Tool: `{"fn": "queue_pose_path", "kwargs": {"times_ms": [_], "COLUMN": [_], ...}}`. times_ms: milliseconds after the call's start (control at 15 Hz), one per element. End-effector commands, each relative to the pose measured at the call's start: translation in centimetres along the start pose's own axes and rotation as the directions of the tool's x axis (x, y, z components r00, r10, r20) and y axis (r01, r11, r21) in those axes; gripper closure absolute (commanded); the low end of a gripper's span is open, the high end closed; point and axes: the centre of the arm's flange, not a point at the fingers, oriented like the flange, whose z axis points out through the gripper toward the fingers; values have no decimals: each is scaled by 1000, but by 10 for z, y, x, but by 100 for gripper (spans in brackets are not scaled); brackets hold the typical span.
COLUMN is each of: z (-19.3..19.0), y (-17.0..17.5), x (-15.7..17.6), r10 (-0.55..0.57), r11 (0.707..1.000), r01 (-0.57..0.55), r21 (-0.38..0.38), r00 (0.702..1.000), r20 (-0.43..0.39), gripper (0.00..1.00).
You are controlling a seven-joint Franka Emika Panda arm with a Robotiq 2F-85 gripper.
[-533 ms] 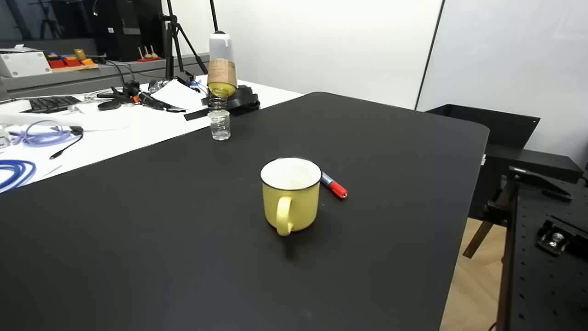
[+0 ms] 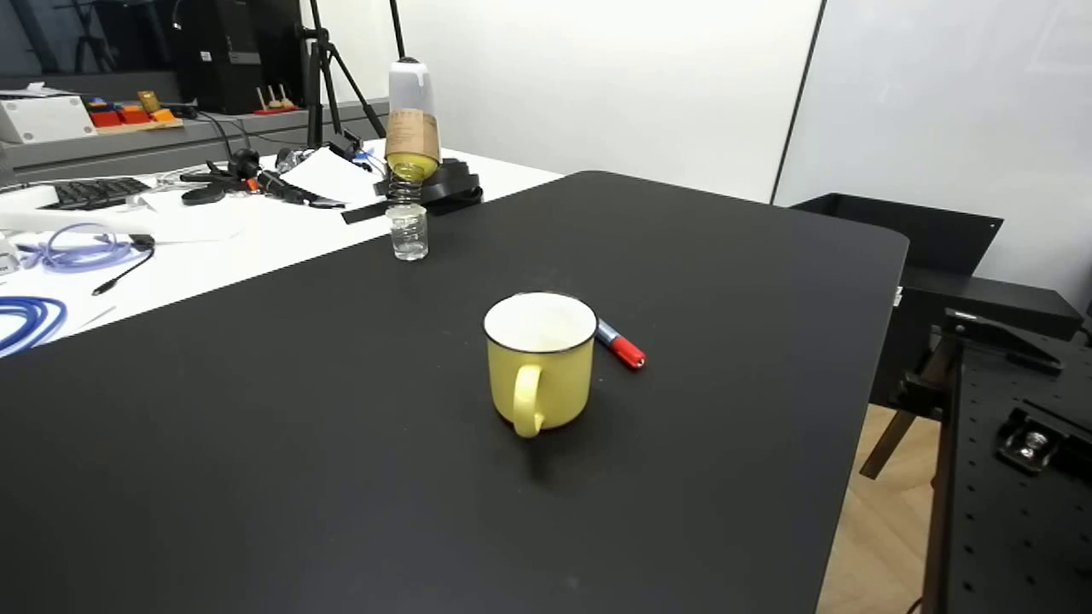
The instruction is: Put the marker into the cup.
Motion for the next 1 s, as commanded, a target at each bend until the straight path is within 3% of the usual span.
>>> {"fn": "queue_pose_path", "kwargs": {"times_ms": [0, 267, 533, 933], "z": [0, -6, -8, 8], "y": [0, 25, 86, 190], "x": [0, -5, -10, -18], "r10": [0, 58, 174, 319], "r11": [1000, 995, 965, 881], "r01": [0, -61, -192, -400], "r21": [0, -73, -181, -251], "r00": [1000, 997, 978, 896], "r20": [0, -51, -111, -309], "gripper": [0, 0, 0, 0]}}
